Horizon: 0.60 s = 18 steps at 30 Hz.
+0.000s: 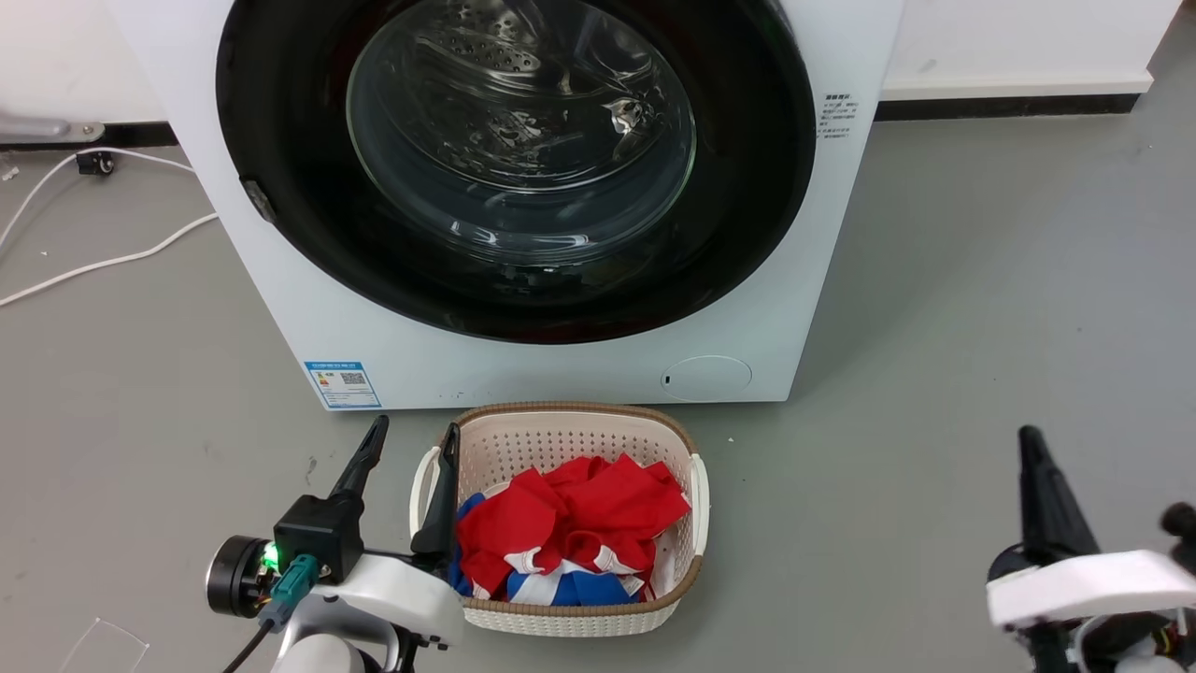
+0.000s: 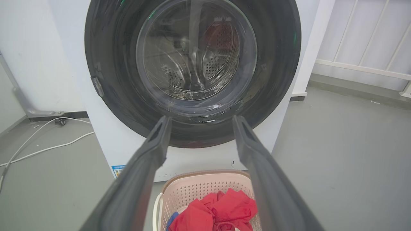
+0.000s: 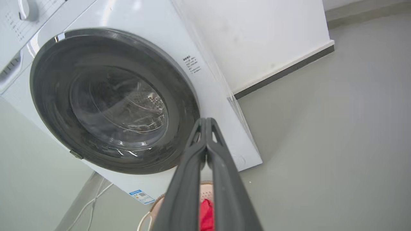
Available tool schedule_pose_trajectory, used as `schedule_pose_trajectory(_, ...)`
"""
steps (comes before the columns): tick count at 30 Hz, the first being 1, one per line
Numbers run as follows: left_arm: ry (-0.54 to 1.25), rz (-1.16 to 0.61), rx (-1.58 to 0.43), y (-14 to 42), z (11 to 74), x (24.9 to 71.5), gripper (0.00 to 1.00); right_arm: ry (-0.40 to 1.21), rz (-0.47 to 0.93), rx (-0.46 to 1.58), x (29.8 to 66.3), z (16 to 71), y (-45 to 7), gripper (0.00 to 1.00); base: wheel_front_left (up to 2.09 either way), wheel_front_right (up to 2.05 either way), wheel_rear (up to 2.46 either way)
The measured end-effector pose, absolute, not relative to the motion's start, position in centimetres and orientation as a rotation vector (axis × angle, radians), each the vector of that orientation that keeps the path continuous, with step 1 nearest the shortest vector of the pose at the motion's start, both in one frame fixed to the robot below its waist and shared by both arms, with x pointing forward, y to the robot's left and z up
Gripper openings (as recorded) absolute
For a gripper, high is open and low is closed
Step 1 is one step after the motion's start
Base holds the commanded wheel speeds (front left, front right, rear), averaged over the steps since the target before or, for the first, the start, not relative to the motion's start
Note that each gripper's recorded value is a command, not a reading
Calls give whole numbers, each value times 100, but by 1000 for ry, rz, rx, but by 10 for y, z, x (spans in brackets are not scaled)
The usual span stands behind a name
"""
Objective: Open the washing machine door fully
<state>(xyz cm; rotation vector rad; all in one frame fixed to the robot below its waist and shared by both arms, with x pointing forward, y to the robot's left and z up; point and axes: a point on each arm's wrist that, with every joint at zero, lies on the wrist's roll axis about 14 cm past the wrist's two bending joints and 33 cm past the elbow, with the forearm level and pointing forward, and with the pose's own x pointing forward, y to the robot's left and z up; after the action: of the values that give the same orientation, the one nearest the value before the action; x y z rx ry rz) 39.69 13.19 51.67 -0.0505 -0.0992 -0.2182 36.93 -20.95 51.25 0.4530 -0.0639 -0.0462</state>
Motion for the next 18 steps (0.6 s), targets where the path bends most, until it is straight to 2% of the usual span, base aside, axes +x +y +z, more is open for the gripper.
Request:
schedule_pose_trajectory(9, -99, -211, -58, 132, 515, 406, 100, -146, -223, 883, 398, 510, -259, 0, 0, 0, 0)
schedule_pose_trajectory(18, -102, -203, -71, 133, 513, 429, 100, -167, -233, 1159, 456, 521, -282, 0, 0, 0, 0)
